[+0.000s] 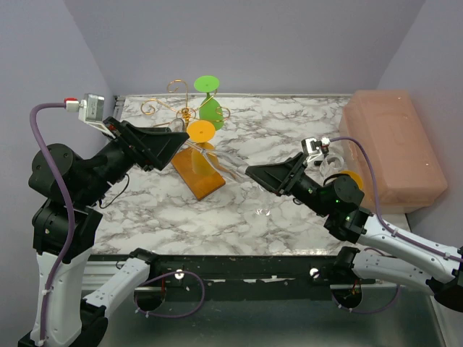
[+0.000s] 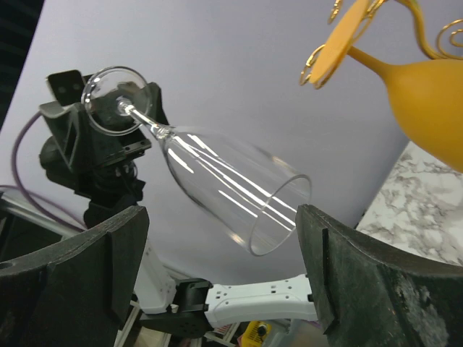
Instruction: Take the wine glass off the wine glass rack
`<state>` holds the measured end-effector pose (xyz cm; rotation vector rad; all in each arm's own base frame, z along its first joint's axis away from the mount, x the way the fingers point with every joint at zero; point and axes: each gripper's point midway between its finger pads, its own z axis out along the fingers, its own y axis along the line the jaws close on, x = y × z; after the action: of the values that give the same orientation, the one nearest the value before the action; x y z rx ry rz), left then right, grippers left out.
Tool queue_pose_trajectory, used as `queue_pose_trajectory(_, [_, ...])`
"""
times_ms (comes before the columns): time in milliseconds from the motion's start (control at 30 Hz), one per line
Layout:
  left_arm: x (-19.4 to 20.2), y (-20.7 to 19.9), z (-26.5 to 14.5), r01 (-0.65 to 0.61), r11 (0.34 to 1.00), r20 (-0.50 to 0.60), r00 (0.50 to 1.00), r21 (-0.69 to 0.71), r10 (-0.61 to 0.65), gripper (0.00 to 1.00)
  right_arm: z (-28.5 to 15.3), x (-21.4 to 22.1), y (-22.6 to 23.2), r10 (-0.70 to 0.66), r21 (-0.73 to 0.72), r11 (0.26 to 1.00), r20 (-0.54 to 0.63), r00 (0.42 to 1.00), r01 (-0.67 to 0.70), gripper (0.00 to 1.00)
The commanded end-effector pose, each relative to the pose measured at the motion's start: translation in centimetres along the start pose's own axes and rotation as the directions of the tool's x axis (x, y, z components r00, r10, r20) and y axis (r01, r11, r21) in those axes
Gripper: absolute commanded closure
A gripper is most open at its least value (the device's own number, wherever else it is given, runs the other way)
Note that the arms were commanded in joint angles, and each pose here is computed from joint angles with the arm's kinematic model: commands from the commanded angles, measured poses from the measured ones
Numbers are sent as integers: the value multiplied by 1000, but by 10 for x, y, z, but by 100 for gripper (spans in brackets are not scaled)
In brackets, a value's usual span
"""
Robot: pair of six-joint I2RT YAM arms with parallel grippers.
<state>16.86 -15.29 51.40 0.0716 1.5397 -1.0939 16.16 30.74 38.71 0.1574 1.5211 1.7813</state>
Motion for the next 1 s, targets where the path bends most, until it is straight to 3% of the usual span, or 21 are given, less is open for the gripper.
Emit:
queue_pose_trajectory(0, [-11,-15,4,14,997,39,999,74,-17,71,-2,1,33,15,-152,988,-16,1000,-18,11])
queue_pose_trajectory(633, [-15,-13,14,77,992,83,993,103,-86,73,-16,-4,73,50,-431,902,20,999,-37,38])
queue_pose_trajectory(967, [-13,0,16,97,993,116,988,66,-104,73,-16,-14,87,42,-465,885,62,997,-8,59])
